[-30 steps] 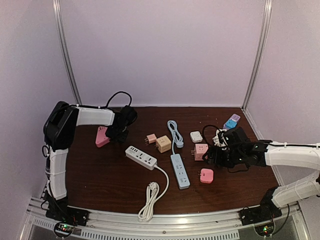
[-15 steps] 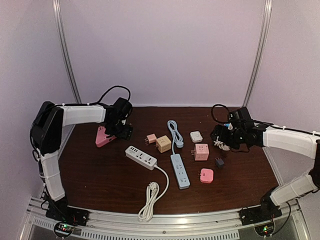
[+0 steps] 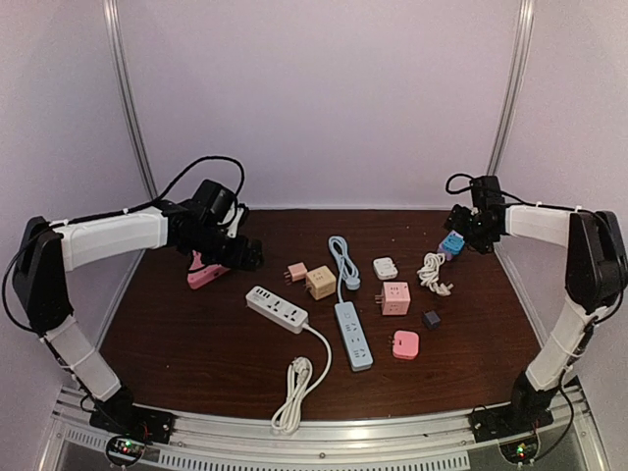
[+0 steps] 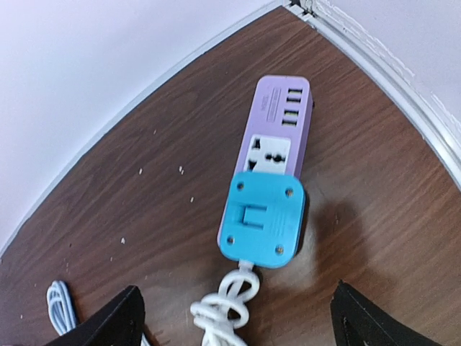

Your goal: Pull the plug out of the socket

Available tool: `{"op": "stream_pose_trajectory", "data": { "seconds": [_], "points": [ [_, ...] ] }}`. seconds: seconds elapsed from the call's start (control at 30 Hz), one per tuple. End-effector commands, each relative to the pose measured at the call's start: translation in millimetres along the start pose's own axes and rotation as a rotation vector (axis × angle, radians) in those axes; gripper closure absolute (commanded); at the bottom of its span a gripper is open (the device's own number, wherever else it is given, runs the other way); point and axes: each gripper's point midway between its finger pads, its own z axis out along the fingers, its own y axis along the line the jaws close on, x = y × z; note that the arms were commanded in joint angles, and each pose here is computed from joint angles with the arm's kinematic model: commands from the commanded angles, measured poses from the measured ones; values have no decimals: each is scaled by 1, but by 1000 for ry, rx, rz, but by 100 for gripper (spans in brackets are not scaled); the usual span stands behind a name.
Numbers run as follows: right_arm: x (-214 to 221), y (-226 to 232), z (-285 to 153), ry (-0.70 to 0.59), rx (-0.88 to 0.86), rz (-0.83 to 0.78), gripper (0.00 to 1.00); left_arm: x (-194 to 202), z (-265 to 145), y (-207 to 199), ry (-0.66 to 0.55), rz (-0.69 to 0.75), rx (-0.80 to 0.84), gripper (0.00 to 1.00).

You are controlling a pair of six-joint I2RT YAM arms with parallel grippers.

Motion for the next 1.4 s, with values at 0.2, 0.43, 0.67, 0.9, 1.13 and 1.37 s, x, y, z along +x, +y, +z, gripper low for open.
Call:
{"op": "stream_pose_trajectory", "data": {
  "seconds": [0.2,0.43,0.67,0.9,1.13,1.37],
  "points": [
    [-53,-40,74,58,186,-9,15,-5,-44,-27,-90,-11,136,2],
    [-55,-37,113,141,217,-35,16,-6,-51,-28,-102,-18,141,2],
    [-38,-36,138,199,200,-22,19,-4,-52,-29,-97,-35,153,2],
    [-18,-39,152,245,205,-47,33,-9,-58,-36,-108,-44,190,2],
    [-8,-32,139,240,176,-90,67,-12,-60,-56,-116,-117,316,2],
    [-3,11,91,206,76,-232,86,-2,-53,-81,-98,-261,513,2]
  ]
}}
